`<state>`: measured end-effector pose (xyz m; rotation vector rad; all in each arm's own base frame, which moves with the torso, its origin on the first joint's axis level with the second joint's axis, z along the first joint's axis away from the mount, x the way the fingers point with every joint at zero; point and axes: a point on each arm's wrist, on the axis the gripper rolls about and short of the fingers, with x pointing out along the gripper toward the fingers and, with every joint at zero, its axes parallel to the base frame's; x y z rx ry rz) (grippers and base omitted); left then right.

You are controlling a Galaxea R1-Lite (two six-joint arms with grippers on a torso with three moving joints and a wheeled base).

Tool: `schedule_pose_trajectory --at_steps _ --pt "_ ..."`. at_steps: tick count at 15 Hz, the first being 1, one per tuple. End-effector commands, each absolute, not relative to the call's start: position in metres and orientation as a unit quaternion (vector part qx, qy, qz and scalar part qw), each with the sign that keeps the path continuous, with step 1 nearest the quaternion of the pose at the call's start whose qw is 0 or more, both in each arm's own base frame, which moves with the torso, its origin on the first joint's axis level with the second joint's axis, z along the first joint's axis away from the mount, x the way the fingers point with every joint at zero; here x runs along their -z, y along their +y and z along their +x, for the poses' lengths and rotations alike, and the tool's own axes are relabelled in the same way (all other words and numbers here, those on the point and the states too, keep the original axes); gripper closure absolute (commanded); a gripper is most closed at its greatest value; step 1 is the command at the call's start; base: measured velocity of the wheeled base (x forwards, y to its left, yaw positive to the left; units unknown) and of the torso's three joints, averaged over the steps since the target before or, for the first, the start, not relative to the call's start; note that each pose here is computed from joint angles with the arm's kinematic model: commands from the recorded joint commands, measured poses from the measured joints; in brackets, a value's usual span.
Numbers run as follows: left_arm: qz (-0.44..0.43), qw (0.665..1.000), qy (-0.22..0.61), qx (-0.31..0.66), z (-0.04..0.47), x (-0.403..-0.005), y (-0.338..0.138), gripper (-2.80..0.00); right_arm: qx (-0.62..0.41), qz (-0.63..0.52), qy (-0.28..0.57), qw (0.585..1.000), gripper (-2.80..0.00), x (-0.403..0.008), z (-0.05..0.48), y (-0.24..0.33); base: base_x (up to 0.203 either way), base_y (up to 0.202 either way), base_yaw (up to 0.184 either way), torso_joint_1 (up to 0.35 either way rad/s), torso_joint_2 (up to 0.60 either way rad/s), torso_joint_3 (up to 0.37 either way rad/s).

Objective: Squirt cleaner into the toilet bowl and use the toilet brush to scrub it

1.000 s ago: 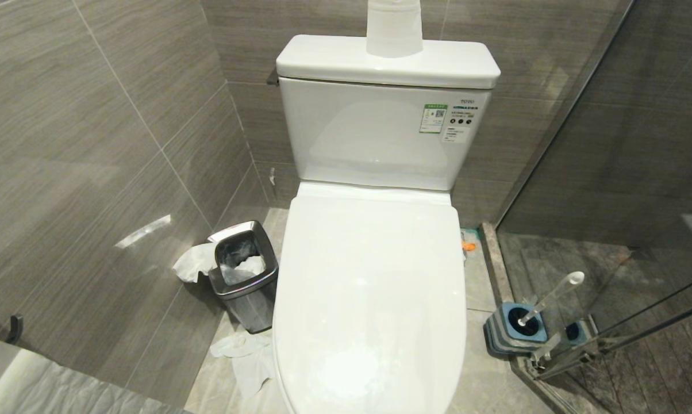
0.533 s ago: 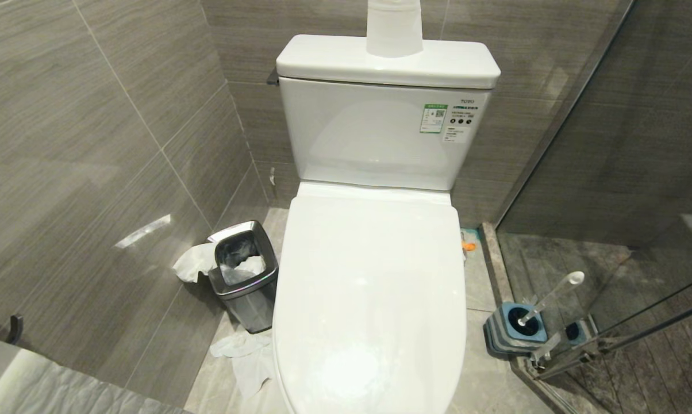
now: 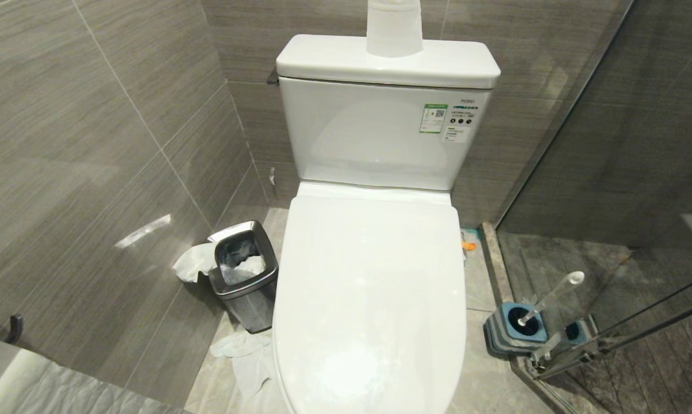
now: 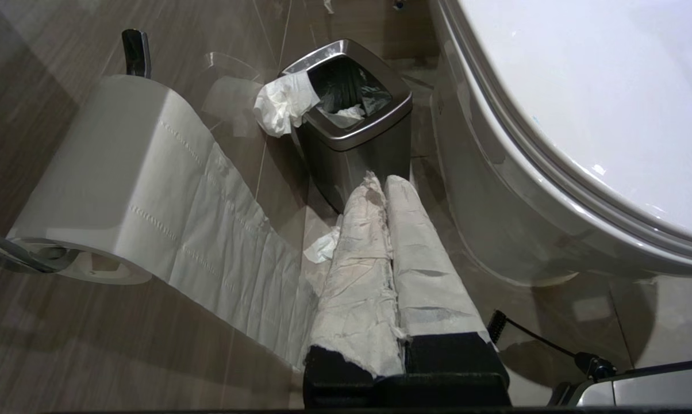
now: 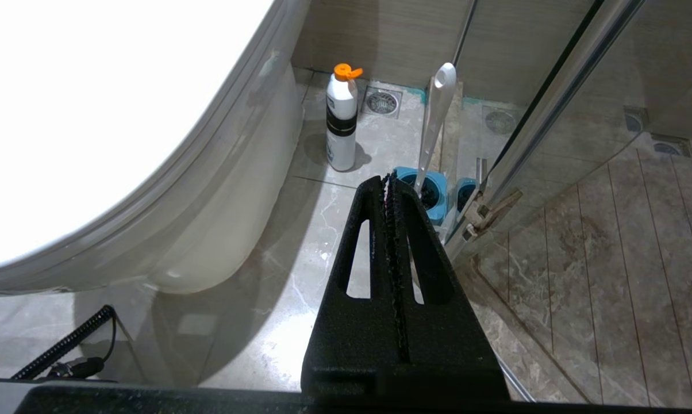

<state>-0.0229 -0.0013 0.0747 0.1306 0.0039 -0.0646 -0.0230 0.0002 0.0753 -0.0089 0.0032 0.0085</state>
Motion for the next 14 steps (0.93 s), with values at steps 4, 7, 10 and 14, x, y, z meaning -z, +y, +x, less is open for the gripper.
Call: schedule_pose_trajectory --at_steps 4,7,10,14 --pt "0.062 0.998 0.003 0.025 -0.0226 -0.0745 -0.001 0.0 -0.005 -0.005 0.002 1.0 0.0 -0.0753 -0.0229 0.0002 0.0 0.0 0.0 0.0 0.0 0.0" --pt "0.037 0.999 0.004 0.019 -0.0225 -0.0744 -0.0007 0.0 -0.005 -0.005 0.002 1.0 0.0 -0.0753 -0.0229 0.0002 0.0 0.0 0.0 0.0 0.0 0.0" --pt "0.011 1.0 0.004 0.015 -0.0226 -0.0746 -0.0005 0.0 -0.005 -0.005 0.002 1.0 0.0 -0.0753 -0.0229 0.0002 0.0 0.0 0.0 0.0 0.0 0.0" --pt "0.011 1.0 0.004 0.015 -0.0226 -0.0746 -0.0005 0.0 -0.005 -0.005 0.002 1.0 0.0 -0.0753 -0.0229 0.0002 0.0 0.0 0.0 0.0 0.0 0.0"
